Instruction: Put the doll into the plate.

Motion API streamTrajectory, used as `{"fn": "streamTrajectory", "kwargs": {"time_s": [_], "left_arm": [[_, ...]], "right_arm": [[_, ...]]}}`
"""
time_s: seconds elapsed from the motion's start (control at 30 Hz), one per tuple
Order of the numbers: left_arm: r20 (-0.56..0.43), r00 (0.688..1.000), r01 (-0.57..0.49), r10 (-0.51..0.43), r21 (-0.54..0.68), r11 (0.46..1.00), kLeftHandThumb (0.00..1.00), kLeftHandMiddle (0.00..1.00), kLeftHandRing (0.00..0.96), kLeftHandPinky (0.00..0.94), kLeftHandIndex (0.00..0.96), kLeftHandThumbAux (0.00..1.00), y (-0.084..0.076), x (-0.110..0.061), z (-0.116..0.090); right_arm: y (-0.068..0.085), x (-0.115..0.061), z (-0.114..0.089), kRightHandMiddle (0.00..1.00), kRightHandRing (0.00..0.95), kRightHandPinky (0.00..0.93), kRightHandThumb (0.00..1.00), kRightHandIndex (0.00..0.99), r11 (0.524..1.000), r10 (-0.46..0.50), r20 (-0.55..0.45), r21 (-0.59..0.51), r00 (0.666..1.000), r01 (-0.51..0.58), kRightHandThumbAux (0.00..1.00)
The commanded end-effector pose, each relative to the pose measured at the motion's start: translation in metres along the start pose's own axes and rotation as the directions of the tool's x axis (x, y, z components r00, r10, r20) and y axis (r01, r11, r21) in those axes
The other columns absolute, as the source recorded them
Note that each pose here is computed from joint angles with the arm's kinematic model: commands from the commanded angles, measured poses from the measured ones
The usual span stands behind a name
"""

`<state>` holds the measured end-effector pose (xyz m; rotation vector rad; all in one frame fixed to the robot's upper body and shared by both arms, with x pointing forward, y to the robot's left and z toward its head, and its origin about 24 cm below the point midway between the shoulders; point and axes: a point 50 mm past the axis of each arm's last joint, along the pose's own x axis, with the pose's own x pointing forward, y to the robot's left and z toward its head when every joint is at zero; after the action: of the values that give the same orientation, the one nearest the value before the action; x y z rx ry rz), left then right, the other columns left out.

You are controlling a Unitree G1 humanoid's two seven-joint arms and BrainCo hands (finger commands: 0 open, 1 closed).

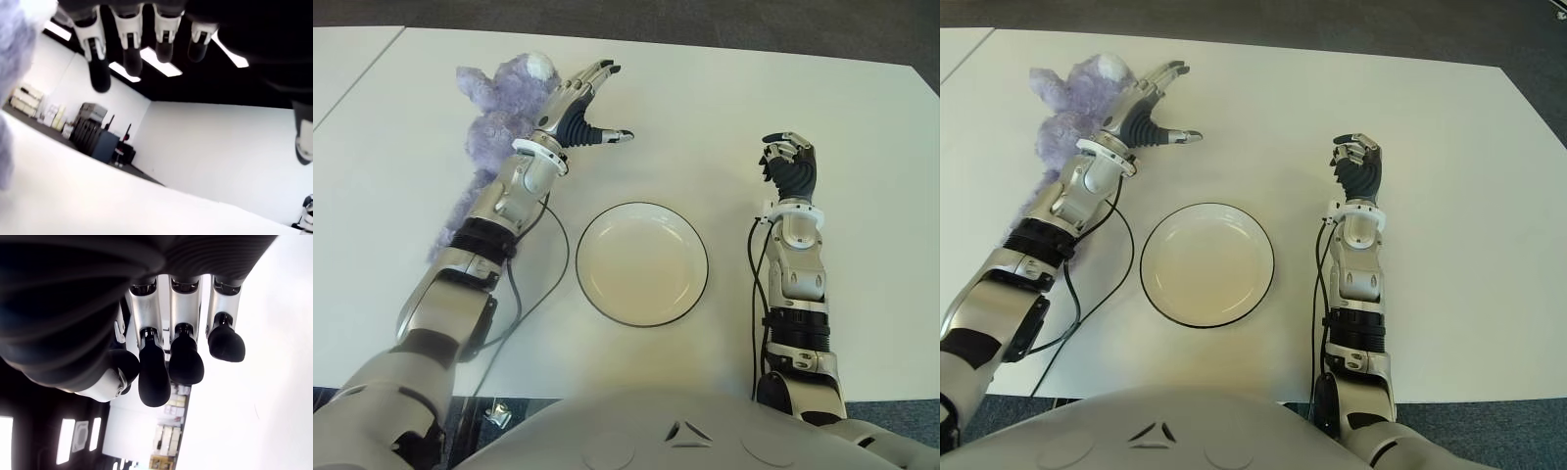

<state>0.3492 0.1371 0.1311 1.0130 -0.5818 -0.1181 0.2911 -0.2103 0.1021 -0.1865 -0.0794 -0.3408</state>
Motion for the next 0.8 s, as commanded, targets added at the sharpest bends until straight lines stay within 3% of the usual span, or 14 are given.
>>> {"fn": "streamTrajectory", "kwargs": {"time_s": [0.03,0.33,0.6,0.8], "left_arm": [[-0.037,0.986,-0.159,0.163,0.107,0.981,0.003,0.021,0.09,0.169,0.011,0.495,0.005,-0.017,-0.004],[-0.131,0.92,-0.33,0.371,0.256,0.909,0.084,0.012,0.049,0.117,0.035,0.492,0.015,-0.032,-0.003],[-0.152,0.866,-0.412,0.476,0.322,0.852,0.132,0.0,0.003,0.018,0.029,0.444,0.023,-0.033,-0.001],[-0.169,0.836,-0.433,0.522,0.38,0.817,0.136,0.0,0.0,0.001,0.026,0.387,0.031,-0.034,-0.002]], "right_arm": [[0.0,-0.002,-0.004,0.717,0.752,0.769,0.717,0.436,1.0,0.008,-0.023,0.007,1.0,-0.008,0.713],[0.001,-0.001,-0.005,0.716,0.749,0.764,0.717,0.435,1.0,0.017,-0.024,0.007,1.0,-0.017,0.713],[0.001,0.001,-0.006,0.712,0.746,0.759,0.716,0.435,0.999,0.034,-0.026,0.012,0.999,-0.034,0.713],[0.002,0.002,-0.007,0.71,0.745,0.759,0.717,0.435,0.999,0.049,-0.019,0.003,0.999,-0.049,0.714]]}}
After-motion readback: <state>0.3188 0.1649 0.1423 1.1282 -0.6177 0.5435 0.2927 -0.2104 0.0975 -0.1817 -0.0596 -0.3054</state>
